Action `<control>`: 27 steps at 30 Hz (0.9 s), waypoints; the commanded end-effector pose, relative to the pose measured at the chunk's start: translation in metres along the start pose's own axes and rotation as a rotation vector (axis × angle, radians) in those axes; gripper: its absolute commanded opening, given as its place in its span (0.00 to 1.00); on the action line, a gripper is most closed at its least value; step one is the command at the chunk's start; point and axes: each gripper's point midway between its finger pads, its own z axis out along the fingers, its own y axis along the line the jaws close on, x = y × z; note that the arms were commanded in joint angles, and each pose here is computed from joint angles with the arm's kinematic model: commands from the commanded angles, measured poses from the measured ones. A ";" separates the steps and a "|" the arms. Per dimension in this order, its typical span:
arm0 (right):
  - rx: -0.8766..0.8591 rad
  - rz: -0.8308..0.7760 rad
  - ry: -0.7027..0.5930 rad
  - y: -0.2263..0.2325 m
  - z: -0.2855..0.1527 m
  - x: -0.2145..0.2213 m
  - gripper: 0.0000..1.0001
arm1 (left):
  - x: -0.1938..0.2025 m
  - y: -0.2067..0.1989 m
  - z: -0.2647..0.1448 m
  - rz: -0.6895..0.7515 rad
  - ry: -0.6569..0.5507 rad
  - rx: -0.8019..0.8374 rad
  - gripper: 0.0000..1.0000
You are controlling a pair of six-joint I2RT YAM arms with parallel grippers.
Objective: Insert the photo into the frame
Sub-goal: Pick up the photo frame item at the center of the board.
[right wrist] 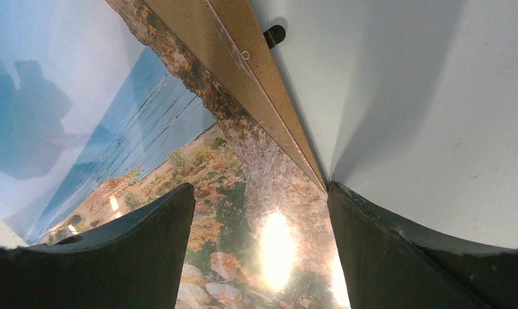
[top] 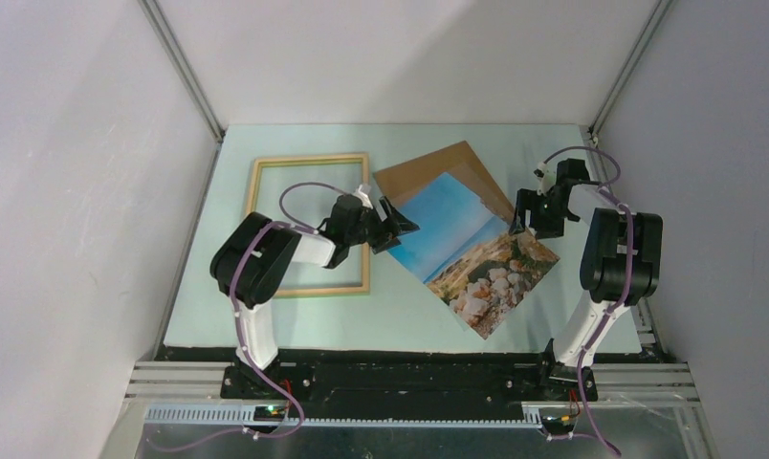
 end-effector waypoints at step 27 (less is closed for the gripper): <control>-0.095 0.033 0.020 0.029 -0.009 0.015 0.78 | -0.026 -0.067 0.017 0.144 0.048 0.236 0.55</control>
